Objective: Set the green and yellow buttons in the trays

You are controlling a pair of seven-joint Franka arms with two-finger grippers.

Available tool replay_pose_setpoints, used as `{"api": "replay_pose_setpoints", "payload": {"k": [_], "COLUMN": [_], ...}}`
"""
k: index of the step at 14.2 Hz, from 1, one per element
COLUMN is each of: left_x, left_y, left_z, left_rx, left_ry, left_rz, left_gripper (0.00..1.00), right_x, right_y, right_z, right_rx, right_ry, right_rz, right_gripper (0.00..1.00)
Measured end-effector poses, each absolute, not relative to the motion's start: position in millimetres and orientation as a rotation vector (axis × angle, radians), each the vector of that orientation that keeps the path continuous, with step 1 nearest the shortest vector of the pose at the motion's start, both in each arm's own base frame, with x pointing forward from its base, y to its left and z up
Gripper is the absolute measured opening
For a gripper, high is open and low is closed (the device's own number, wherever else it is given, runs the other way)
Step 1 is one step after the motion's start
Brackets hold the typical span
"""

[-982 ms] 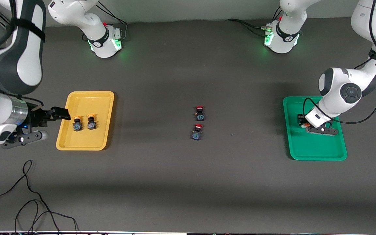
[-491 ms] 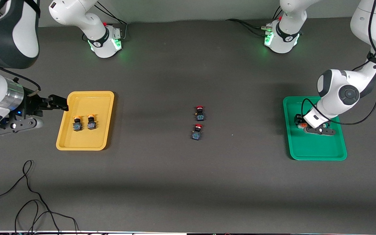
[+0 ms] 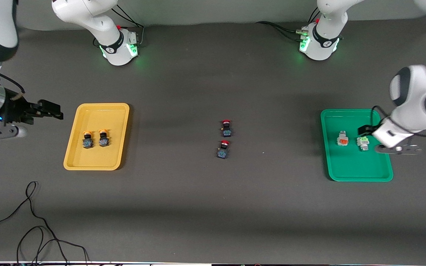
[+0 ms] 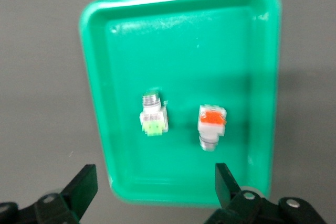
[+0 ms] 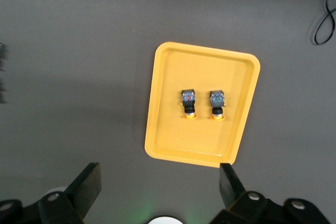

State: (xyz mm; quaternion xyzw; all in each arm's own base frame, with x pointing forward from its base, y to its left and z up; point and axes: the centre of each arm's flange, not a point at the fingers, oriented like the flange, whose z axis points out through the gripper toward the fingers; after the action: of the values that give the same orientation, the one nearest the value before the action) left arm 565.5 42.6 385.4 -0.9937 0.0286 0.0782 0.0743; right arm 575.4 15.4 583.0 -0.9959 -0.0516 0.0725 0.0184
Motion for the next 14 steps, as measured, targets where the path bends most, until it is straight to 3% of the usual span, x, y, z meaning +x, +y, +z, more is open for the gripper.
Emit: {"api": "replay_pose_setpoints", "payload": {"k": [4,7,14], "left_x": [571,568,572], "left_y": [2,-17,-27], "left_z": [509,564,580], "left_rx": [-2.978,-2.984,-3.043], "left_ry": [0.095,0.117,0.177], "left_rz": [0.362,0.367,0.374], "left_gripper": [1.00,1.00,1.00], "right_x": [545,539,546], "right_y": [-12,-24,-23], "right_z": [588,595,600], "right_rx": [-3.073,-3.108,-3.149], "right_ry": [-0.101,-0.076,0.066], "right_rz": [0.190,0.155,0.117], "right_gripper": [1.00,1.00,1.00]}}
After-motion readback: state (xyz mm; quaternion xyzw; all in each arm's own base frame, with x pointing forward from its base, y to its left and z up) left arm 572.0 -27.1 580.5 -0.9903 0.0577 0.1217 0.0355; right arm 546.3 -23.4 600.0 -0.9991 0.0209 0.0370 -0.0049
